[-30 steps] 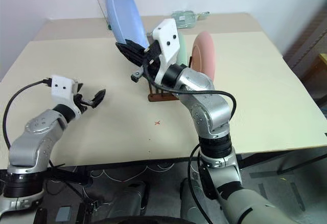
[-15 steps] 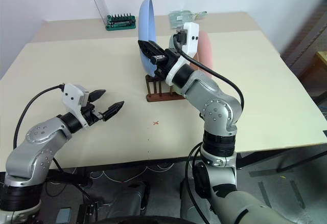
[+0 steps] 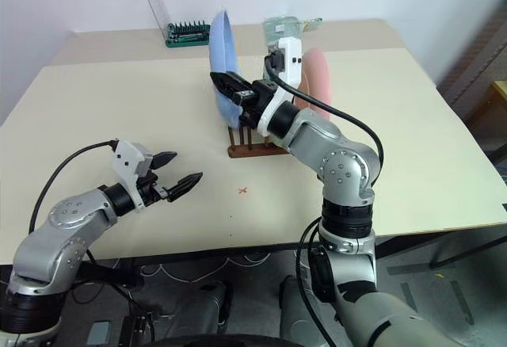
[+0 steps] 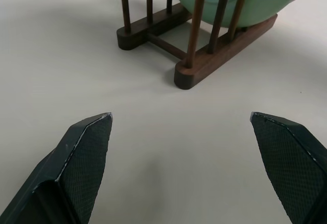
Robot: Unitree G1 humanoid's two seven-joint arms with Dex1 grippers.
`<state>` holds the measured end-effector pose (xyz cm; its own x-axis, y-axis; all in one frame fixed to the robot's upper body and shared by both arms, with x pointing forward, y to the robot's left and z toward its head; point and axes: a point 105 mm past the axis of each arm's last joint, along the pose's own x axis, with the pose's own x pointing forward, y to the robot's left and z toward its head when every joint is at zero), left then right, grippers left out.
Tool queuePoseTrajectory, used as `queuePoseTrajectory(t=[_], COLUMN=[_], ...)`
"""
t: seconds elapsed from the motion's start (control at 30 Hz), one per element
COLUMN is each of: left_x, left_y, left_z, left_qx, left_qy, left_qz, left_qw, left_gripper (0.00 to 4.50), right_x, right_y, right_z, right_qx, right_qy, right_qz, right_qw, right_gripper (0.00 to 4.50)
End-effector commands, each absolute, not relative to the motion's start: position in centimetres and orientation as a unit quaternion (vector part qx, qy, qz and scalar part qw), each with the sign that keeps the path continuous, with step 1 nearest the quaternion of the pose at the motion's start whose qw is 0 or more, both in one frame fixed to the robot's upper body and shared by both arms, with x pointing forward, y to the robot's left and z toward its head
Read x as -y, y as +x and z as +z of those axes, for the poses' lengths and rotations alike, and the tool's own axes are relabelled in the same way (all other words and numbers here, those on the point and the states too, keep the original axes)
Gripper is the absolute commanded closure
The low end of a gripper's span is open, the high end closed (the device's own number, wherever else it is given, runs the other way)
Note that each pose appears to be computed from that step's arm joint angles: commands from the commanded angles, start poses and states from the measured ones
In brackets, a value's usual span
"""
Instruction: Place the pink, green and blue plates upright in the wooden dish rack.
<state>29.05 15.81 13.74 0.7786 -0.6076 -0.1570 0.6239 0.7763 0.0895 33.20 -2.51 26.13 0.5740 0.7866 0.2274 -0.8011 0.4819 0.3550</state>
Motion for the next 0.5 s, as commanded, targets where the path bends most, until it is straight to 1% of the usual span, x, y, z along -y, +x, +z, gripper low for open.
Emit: queuePoseTrajectory(t=[0.03, 0.17, 0.37, 0.43, 0.47, 0.5], left_x=[-15.4, -15.5, -15.4, -15.4, -15.4, -15.4], left_y=[28.9, 28.8, 28.7, 28.7, 28.7, 28.7], left_z=[14.8, 14.5, 14.1, 14.0, 14.0, 13.9], left_qx=[-0.039, -0.04, -0.042, -0.043, -0.043, -0.043], left_qy=[0.081, 0.082, 0.083, 0.084, 0.084, 0.084], left_qz=[-0.331, -0.331, -0.332, -0.333, -0.332, -0.333], left_qw=[0.939, 0.939, 0.939, 0.938, 0.938, 0.938], left_gripper=[0.05, 0.05, 0.05, 0.0, 0.0, 0.0], right_x=[2.0, 2.2, 2.7, 2.8, 2.8, 2.8], right_y=[32.3, 32.6, 34.1, 34.2, 34.3, 34.3], right_z=[27.0, 26.8, 25.7, 25.6, 25.7, 25.8], right_qx=[0.031, 0.026, 0.001, 0.0, 0.001, 0.004], right_qy=[0.215, 0.224, 0.237, 0.241, 0.242, 0.241], right_qz=[0.485, 0.479, 0.445, 0.441, 0.44, 0.439], right_qw=[0.847, 0.848, 0.864, 0.865, 0.865, 0.865], right_gripper=[4.5, 4.5, 4.5, 3.82, 3.58, 3.07])
